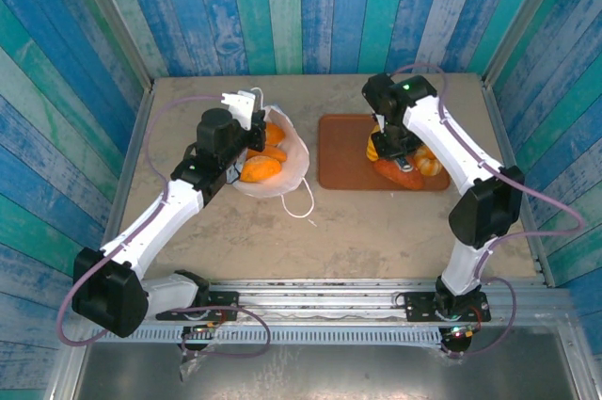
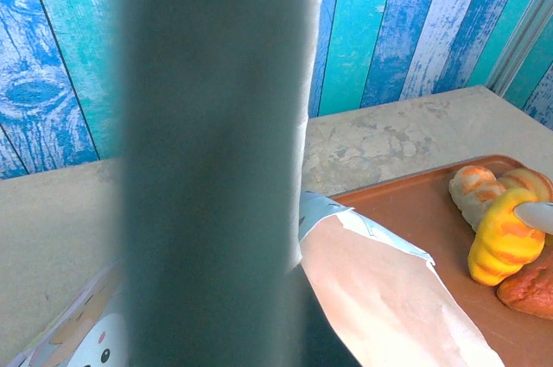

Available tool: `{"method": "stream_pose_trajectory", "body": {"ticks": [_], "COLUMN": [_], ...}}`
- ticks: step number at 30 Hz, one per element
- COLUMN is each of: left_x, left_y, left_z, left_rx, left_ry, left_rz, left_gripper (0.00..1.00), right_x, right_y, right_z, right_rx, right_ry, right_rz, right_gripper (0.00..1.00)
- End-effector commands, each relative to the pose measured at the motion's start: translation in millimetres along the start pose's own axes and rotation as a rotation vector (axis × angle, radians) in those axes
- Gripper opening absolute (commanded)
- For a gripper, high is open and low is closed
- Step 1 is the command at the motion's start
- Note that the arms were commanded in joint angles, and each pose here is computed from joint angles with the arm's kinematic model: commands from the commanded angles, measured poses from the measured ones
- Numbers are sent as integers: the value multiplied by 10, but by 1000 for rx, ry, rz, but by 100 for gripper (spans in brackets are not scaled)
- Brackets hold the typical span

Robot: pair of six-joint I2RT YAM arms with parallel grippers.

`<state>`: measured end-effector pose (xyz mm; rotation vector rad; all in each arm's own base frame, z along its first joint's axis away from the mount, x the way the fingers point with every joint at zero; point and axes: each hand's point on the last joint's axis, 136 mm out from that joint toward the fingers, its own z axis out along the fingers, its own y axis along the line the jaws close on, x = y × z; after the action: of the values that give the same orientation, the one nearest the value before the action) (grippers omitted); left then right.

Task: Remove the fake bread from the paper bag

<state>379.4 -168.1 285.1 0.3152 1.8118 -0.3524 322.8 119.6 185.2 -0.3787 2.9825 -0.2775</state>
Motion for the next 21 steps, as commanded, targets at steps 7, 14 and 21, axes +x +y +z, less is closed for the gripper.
{"method": "stream_pose_trajectory", "body": {"ticks": [7, 14, 21], "left_x": [-159, -158, -172], "left_y": [-33, -39, -36], "left_z": [-5, 7, 13], "left_rx": [14, 17, 15], "left_ry": [-61, -58, -62], "left_rz": [-3, -3, -3], "left_gripper": [0, 0, 0], "right_x": [-149, -353, -523], "right_y": [-49, -104, -180], "right_z": [135, 296, 371], "right_rx": [15, 38, 35], "right_ry": [6, 9, 0], "right_rz": [-17, -14, 10], "right_gripper": [25, 34, 35]}}
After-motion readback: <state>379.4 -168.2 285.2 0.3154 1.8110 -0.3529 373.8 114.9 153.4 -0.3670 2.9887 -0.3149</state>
